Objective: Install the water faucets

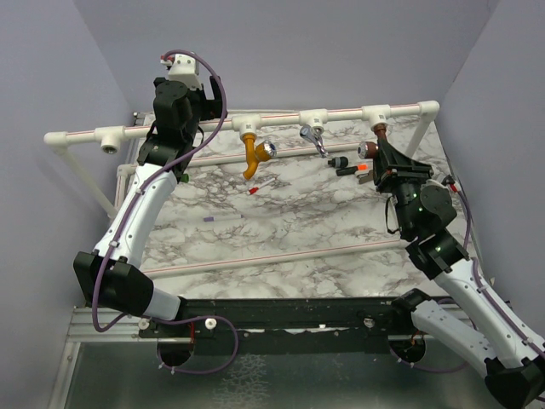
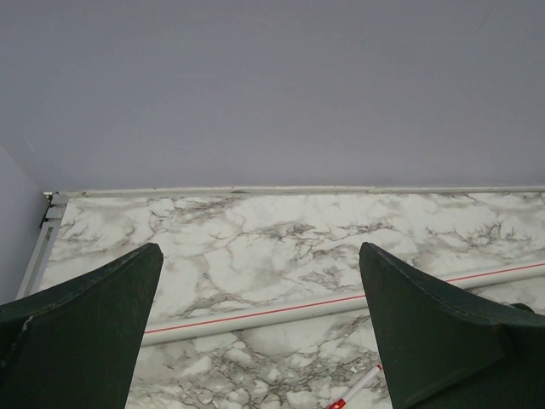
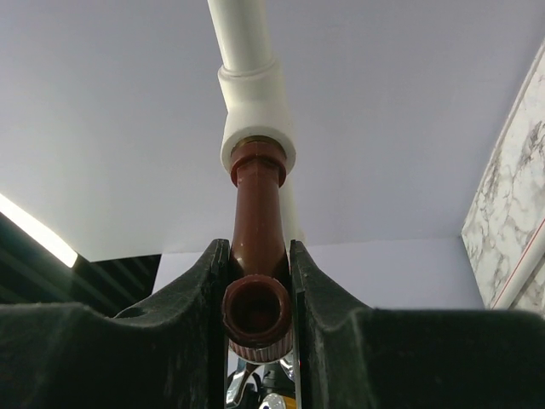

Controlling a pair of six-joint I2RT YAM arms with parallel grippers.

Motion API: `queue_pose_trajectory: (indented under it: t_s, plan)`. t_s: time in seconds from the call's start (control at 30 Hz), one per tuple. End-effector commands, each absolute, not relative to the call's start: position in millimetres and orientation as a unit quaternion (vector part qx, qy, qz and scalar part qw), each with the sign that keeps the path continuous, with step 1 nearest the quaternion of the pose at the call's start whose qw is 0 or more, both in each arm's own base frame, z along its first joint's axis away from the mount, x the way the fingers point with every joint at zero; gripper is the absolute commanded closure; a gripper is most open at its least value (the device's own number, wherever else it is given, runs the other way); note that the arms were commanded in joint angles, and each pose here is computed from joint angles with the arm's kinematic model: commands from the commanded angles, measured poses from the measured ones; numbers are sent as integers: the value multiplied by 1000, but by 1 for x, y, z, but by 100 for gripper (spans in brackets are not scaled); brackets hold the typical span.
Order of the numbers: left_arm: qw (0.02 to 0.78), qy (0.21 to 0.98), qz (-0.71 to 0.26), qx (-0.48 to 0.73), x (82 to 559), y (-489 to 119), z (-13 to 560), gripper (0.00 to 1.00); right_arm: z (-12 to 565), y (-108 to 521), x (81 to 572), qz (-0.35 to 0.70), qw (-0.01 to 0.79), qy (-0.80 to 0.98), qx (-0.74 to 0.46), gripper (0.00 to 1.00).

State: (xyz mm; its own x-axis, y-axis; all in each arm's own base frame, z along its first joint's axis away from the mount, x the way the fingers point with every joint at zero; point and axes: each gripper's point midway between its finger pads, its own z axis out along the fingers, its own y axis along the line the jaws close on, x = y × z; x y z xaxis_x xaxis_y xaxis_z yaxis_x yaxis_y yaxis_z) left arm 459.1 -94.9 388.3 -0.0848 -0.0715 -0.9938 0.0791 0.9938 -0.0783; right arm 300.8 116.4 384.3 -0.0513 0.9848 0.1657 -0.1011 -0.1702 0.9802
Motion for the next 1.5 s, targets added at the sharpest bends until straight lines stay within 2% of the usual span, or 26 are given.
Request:
queue_pose_trajectory:
  t_s: [0.0,0.23,0.4,0.53,0.73,1.07,1.27,1.47]
  plan:
    - [613,788,-41,21,454,-96,336,1,421,106,293,613,461,386,513,88]
    - [611,790,-42,23,455,-97,333,1,408,103,292,583,470,410,520,49]
    - [611,790,-40,23,455,-97,333,1,400,106,289,568,467,437,518,33]
    - [611,790,-41,22,455,-97,334,1,391,104,285,548,468,459,520,28]
    - [610,791,-41,22,455,-97,333,1,385,100,274,510,482,501,507,26]
    - [609,792,-44,22,456,-98,332,1,390,72,243,389,573,587,419,21]
    - [609,792,-46,23,456,-99,332,1,400,61,232,321,633,622,331,21]
    - [608,792,-48,23,456,-100,331,1,426,70,225,261,713,632,153,21]
